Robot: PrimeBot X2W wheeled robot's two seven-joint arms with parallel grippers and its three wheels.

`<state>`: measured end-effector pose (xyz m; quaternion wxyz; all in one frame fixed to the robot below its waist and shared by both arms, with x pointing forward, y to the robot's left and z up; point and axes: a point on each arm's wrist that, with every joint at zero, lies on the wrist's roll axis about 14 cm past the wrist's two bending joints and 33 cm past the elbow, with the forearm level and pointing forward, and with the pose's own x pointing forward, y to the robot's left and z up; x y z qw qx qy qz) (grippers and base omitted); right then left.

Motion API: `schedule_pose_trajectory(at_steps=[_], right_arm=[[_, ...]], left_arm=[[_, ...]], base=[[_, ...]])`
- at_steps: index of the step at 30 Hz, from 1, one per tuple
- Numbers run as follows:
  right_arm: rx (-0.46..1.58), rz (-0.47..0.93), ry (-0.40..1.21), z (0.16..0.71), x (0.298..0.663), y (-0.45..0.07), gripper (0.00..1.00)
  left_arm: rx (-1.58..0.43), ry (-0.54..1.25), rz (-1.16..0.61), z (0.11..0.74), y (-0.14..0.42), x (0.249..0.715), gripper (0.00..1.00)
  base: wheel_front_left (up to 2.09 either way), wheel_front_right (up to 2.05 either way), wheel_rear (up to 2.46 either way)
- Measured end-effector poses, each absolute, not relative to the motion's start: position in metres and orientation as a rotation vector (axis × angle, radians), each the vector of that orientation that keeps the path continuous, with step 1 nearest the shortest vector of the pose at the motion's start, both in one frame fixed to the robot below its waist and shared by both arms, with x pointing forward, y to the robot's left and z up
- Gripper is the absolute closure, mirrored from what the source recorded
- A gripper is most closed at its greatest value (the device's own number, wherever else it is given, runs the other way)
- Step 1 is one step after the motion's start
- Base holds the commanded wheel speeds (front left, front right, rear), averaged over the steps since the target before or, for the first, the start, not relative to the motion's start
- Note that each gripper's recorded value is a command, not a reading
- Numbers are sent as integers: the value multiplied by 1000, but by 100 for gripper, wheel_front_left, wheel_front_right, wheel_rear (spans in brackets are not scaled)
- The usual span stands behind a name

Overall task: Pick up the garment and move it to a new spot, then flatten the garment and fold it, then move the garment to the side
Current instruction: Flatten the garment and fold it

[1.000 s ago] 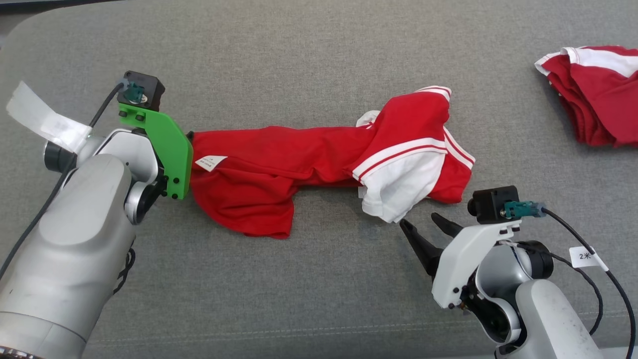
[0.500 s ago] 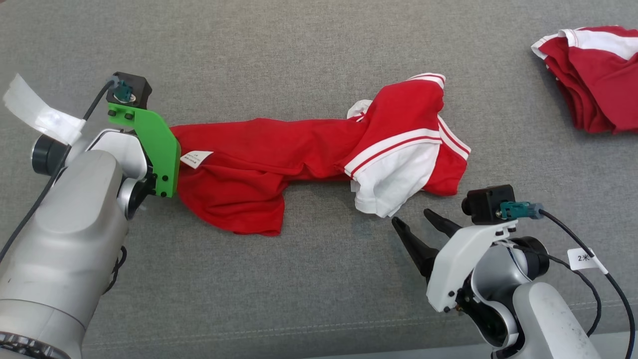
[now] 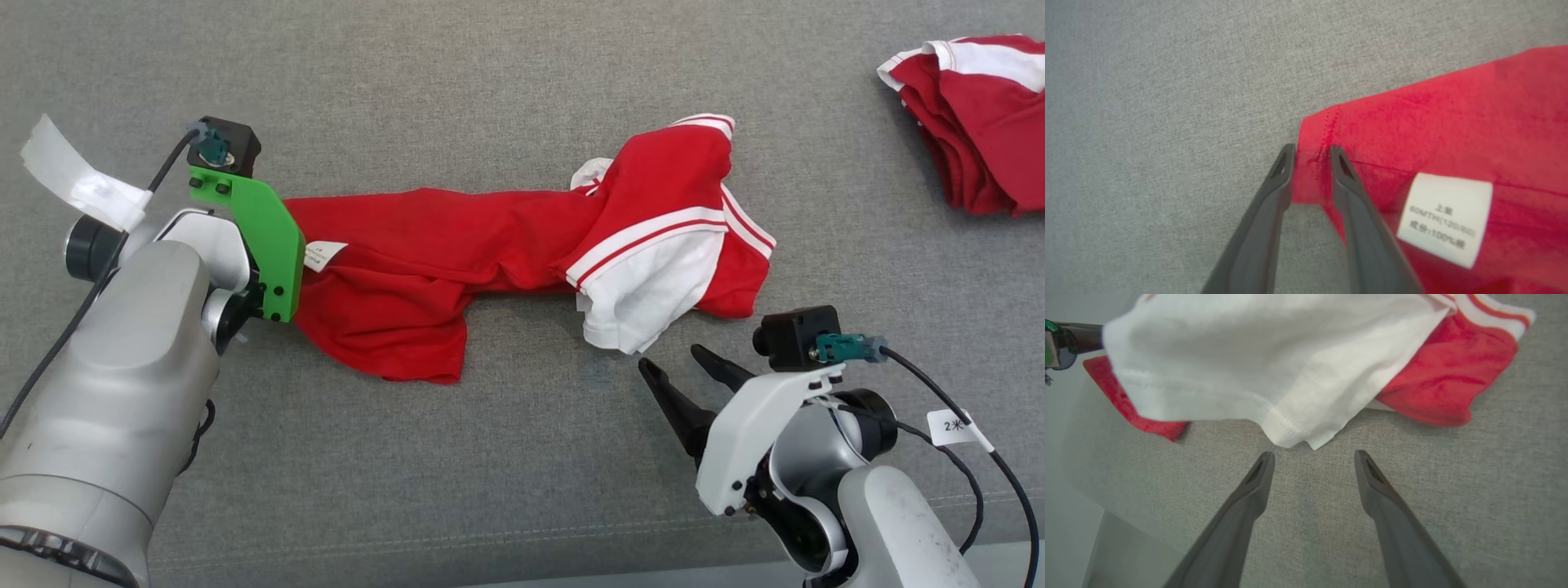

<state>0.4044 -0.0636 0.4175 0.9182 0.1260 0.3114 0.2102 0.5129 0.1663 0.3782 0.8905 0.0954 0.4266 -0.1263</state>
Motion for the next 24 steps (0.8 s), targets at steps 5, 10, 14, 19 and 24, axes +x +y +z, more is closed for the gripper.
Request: schedule_pose_trajectory(at_steps=[5,10,14,19,24], right_arm=[[260,435,647,416,404,-63,0],[263,429,645,416,405,-64,0],[286,437,631,420,406,-62,0],[291,430,652,414,406,-63,0],[288,424,677,403,412,-63,0]], left_arm=[[193,884,-279,376,162,513,100],[196,886,-285,374,161,511,100],[196,880,-281,376,162,511,100],[192,880,-284,375,162,510,100],[192,870,-287,376,161,513,100]], base=[[0,0,0],[0,0,0],[0,0,0],[0,0,0],[0,0,0]])
